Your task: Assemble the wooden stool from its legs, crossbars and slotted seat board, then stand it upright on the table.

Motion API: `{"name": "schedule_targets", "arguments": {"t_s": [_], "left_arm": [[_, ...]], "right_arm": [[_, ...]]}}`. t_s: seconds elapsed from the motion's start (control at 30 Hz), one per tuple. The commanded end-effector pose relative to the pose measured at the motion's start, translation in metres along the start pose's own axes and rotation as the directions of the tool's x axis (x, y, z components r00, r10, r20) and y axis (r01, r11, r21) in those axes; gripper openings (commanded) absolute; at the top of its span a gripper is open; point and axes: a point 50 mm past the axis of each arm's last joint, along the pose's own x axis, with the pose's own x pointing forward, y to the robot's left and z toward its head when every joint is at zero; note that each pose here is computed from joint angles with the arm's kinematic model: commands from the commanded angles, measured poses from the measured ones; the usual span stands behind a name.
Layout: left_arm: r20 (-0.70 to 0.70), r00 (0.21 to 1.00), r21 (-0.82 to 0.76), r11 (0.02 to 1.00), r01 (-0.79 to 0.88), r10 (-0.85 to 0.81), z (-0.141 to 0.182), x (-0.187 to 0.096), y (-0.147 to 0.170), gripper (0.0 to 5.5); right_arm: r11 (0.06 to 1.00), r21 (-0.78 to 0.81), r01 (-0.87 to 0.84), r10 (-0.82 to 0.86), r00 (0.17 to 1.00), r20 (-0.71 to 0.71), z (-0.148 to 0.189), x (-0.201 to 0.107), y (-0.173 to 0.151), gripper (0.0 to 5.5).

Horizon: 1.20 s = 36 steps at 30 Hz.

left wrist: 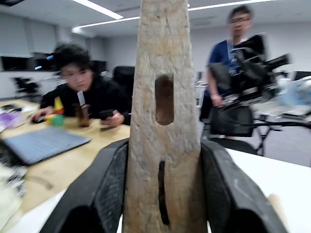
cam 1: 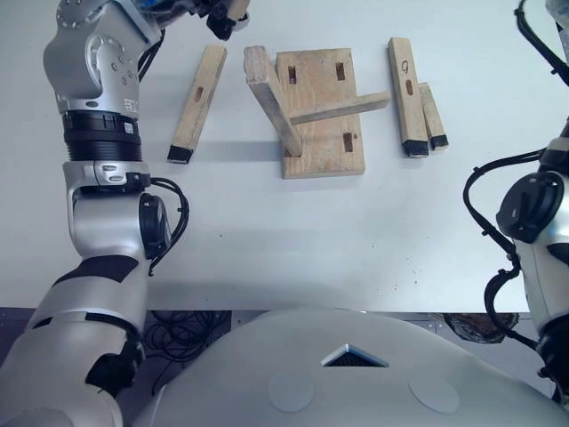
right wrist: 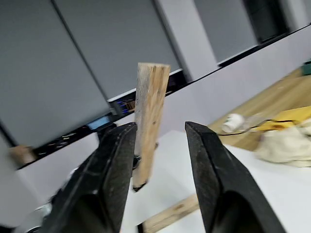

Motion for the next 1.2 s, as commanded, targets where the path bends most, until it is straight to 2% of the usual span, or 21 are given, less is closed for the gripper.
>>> {"name": "schedule_targets", "arguments": {"t_s": [0.03,0.27,0.43,0.7,0.8,0.83,1.0,1.2], "left_arm": [[0.038,0.987,-0.016,0.988,0.154,-0.153,0.006,0.012,-0.014,1.99],[0.026,0.955,-0.1,0.95,0.296,-0.295,-0.007,0.014,-0.032,1.99],[0.008,0.932,-0.138,0.922,0.361,-0.364,-0.013,0.016,-0.042,1.99],[0.013,0.934,-0.144,0.924,0.354,-0.356,-0.018,0.018,-0.046,1.99],[-0.004,0.939,-0.143,0.93,0.339,-0.343,-0.021,0.019,-0.046,1.99],[-0.007,0.941,-0.148,0.931,0.335,-0.34,-0.022,0.019,-0.046,2.35],[0.041,0.946,-0.113,0.94,0.323,-0.32,-0.016,0.017,-0.044,2.94],[0.196,0.955,0.017,0.974,0.224,-0.223,0.02,0.004,-0.033,2.98]], "right_arm": [[0.996,0.031,-0.086,0.088,0.995,-0.055,-0.005,0.013,0.01,2.52],[0.96,0.144,-0.239,0.251,0.965,-0.075,-0.012,0.018,0.028,3.7],[0.945,0.162,-0.285,0.298,0.952,-0.067,-0.008,0.022,0.035,3.74],[0.953,0.142,-0.266,0.274,0.961,-0.037,-0.006,0.025,0.036,2.52],[0.961,0.077,-0.265,0.267,0.963,-0.026,-0.003,0.027,0.04,2.42],[0.964,0.058,-0.26,0.261,0.965,-0.018,-0.002,0.027,0.041,2.39],[0.987,-0.045,-0.151,0.15,0.988,-0.027,-0.002,0.022,0.033,2.16],[0.968,-0.248,0.035,-0.059,0.994,-0.092,-0.001,-0.011,0.004,2.1]]}}
